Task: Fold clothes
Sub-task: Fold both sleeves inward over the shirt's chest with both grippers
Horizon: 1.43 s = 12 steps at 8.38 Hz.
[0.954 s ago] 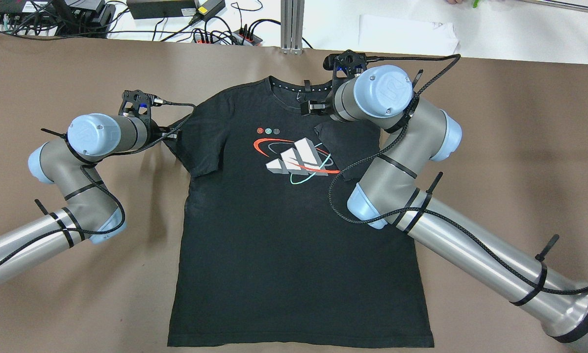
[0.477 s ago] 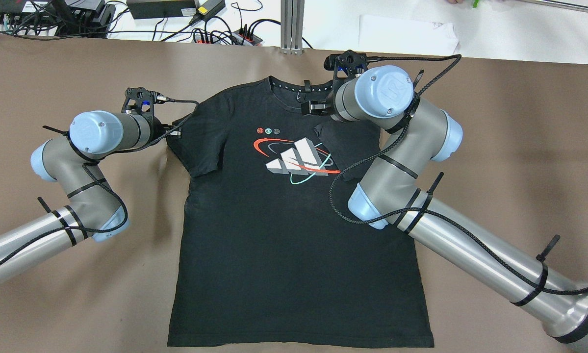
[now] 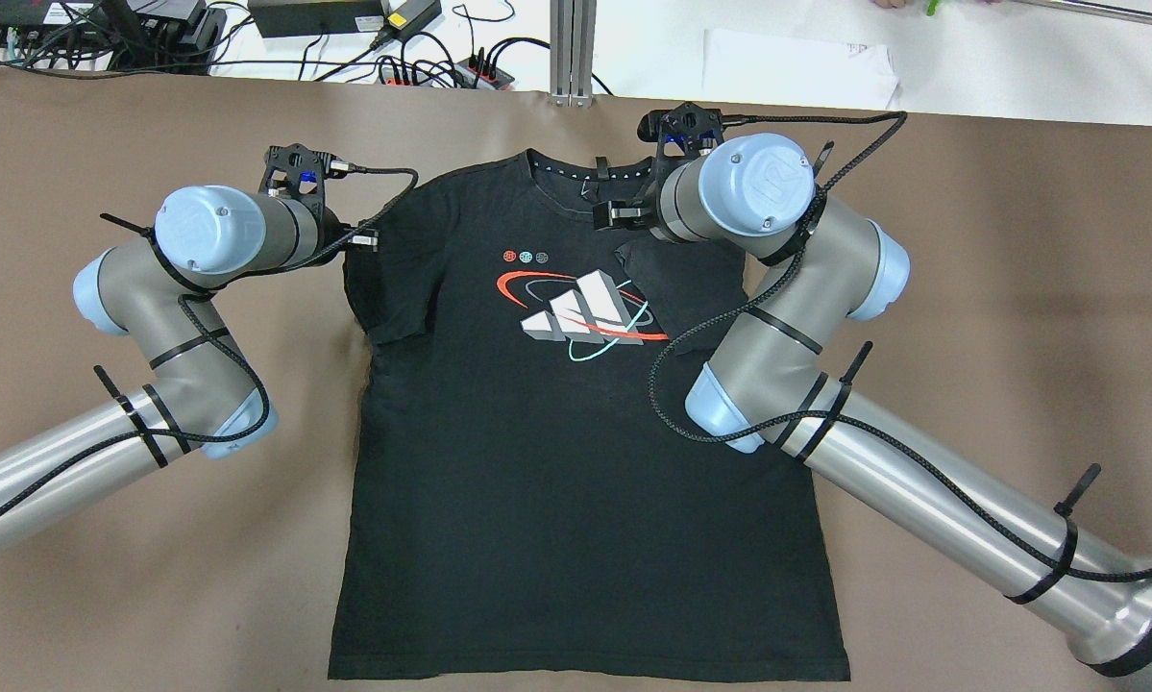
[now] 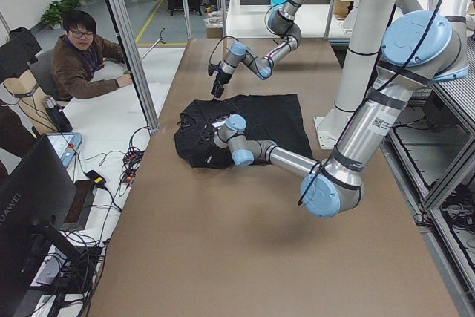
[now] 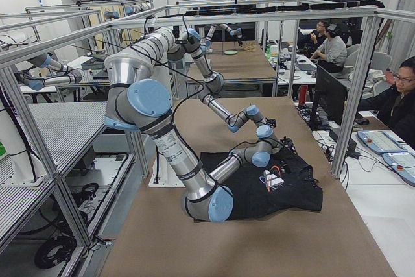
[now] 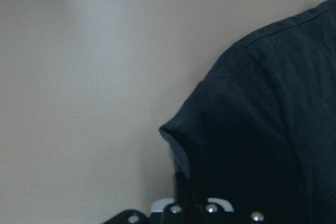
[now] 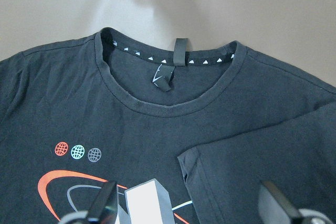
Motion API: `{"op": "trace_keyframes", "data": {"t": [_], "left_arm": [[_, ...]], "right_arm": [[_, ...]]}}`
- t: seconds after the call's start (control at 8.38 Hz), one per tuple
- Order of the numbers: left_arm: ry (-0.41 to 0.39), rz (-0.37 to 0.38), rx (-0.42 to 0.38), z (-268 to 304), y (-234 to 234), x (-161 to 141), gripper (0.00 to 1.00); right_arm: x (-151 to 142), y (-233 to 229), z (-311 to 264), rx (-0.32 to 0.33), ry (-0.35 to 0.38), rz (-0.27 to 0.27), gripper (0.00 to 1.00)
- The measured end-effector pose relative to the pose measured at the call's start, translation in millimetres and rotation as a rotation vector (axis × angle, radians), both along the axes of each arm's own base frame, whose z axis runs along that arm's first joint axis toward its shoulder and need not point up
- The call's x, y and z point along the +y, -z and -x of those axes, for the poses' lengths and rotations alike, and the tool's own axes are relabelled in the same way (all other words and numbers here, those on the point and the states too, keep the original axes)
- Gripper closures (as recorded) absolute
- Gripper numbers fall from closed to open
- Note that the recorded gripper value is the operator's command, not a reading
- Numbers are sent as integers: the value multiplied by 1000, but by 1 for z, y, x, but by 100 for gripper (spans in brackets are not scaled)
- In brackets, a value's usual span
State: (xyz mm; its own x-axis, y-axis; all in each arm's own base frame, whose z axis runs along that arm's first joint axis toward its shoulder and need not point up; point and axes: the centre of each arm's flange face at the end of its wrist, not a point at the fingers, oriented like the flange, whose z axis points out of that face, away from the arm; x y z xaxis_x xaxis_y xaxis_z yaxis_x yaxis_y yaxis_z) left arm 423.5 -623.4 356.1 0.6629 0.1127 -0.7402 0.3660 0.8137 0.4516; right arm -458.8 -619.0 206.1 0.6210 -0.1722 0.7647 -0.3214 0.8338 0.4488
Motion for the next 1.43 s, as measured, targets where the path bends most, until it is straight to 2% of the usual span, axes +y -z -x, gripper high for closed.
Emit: {"op": "trace_keyframes", "data": {"t": [0.36,0.83,1.07,1.43], "left_arm": [[36,102,-8,-7,87,8,100],[91,193,25,-57,166,6,100],[109,225,39,-79,189,-4,100],[148,242,19,-97,195,-23,100]], "right_arm": [[11,-5,-8,-10,0,-3,6],[24,-14,-21,-15,1,-7,6],[26,-19,-22,-11,3,-5,6],[27,-28,-24,-7,3,0,6]]}}
